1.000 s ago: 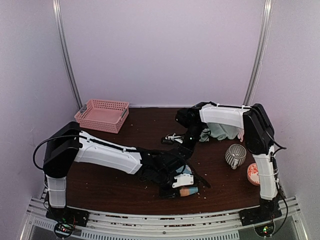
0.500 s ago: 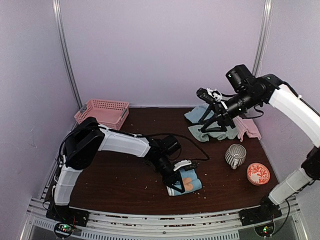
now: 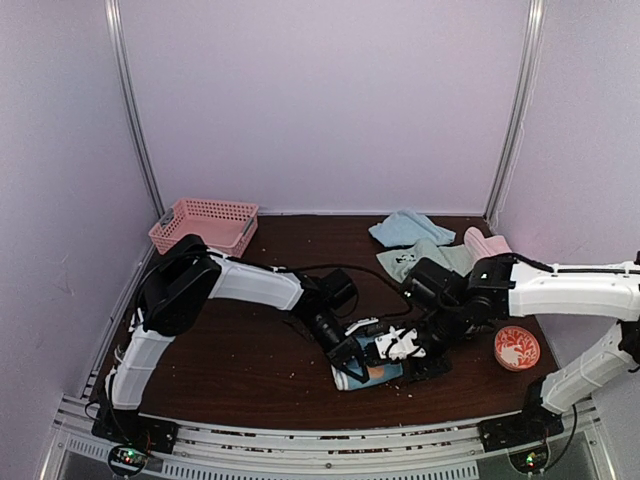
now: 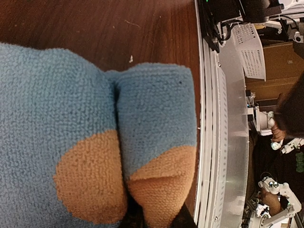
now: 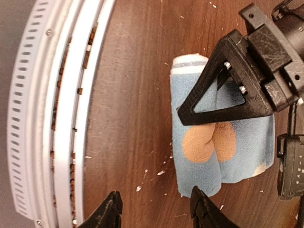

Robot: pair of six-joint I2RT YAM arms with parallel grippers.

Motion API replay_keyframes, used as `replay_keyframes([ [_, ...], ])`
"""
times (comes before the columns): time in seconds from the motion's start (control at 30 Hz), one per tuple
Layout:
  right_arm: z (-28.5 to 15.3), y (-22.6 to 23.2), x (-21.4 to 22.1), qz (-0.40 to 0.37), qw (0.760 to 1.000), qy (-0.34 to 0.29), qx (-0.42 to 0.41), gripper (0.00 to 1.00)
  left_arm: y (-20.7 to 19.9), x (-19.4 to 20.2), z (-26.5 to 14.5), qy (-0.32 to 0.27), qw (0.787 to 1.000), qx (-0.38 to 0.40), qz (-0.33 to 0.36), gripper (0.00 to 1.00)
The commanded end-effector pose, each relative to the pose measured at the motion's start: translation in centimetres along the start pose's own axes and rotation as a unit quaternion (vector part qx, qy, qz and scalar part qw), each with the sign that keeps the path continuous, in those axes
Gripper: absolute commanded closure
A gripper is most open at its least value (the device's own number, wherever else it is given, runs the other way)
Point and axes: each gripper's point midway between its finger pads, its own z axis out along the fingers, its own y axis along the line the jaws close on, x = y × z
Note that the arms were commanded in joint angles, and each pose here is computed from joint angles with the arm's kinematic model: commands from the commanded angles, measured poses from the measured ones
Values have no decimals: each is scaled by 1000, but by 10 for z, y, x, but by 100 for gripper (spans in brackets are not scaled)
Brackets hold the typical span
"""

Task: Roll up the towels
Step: Roll the towel at the center of the board.

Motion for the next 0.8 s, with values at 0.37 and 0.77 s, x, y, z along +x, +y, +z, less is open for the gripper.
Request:
replay_keyframes([
  [0.37, 83, -42, 5, -28, 995, 52, 81, 53, 41, 47, 16, 63, 993, -55, -80, 80],
  [0.77, 97, -2, 23, 14, 996, 73, -48, 90, 24, 24, -52, 6, 987, -160, -10, 57],
])
